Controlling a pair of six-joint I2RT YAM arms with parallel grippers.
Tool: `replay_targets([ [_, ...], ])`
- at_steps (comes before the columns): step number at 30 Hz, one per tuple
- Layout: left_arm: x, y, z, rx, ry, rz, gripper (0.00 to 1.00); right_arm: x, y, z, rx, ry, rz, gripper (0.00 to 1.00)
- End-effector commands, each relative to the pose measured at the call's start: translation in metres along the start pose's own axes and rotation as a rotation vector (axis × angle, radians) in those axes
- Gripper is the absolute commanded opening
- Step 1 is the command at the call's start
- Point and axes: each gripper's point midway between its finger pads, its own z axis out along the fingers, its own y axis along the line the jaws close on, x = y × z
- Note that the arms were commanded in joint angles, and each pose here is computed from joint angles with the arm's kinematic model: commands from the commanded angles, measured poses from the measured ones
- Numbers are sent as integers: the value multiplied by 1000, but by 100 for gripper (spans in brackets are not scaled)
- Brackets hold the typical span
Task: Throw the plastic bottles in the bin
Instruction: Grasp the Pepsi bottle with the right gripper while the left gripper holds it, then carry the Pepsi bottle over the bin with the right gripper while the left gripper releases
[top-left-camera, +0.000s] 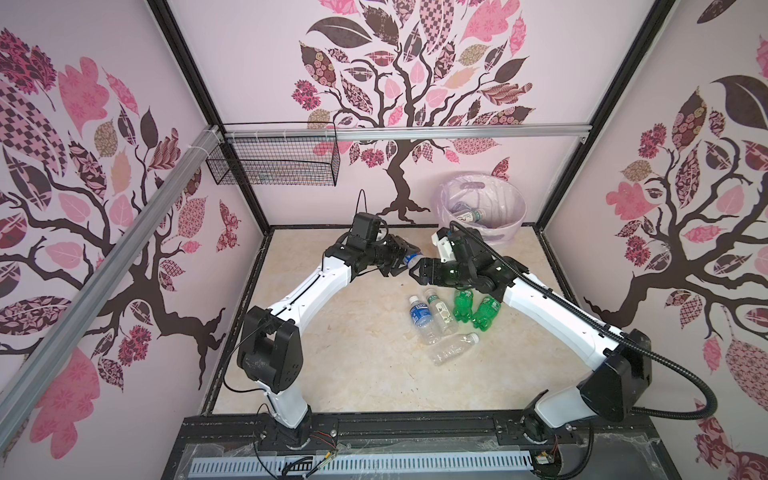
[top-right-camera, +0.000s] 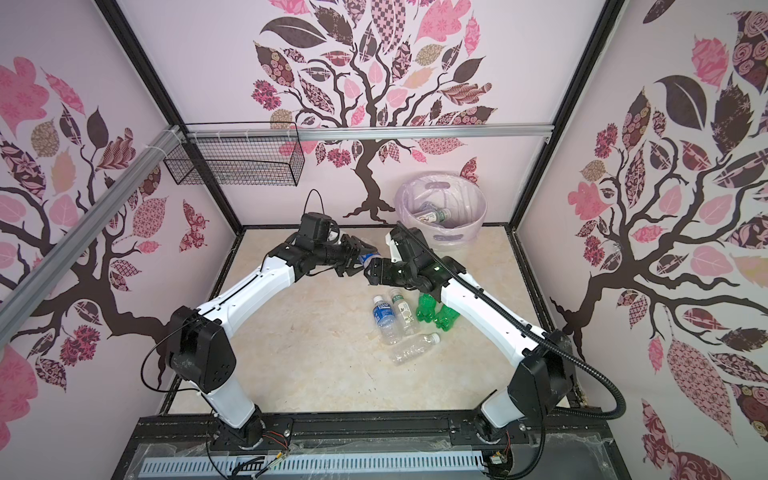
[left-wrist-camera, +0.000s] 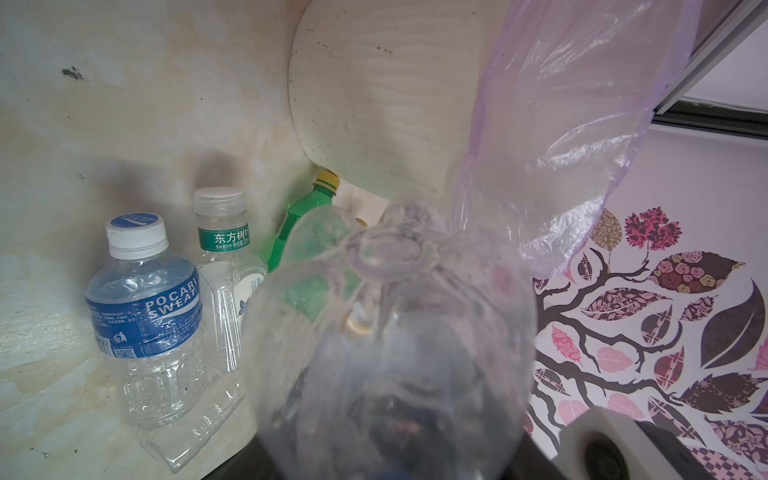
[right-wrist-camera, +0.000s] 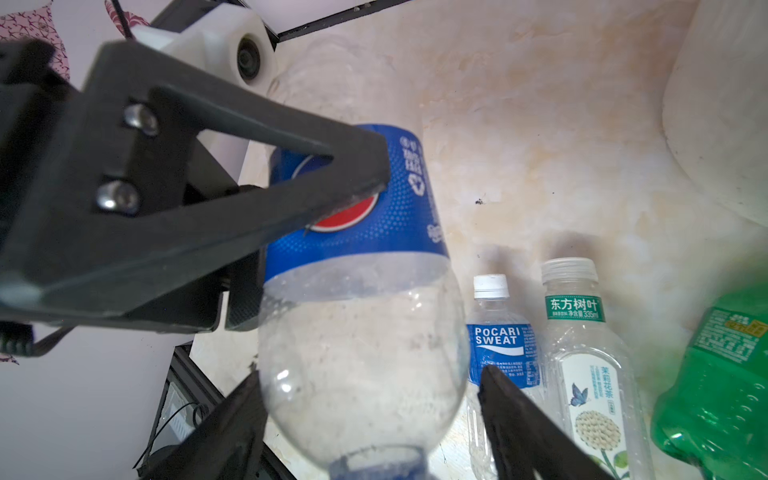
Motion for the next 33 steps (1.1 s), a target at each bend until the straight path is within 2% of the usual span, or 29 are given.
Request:
replay_targets([
  [1,11,-16,-16,49,1,17,52,-17,13,1,-26,-32,-26,78],
  [9,17,-21,-26,58,-3,27,54,-21,10,3,-8,-49,-25,59],
  [13,20,-22,-30,54,-3,32,59,-21,10,1,-8,-55,-22,55],
  [20,7,-28,-45,66,-63,2,82,-23,4,-7,36,-71,-26,51],
  [23,-3,-37,-59,79,-107,-2,97,-23,-1,-9,61,-73,-27,49],
  [28,-10,-57,-84,109,-152,16,97,-35,-2,-18,105,-106,-58,49],
  [33,-2,-78,-103,123,-185,65,97,-61,-5,-33,209,-157,-128,48],
])
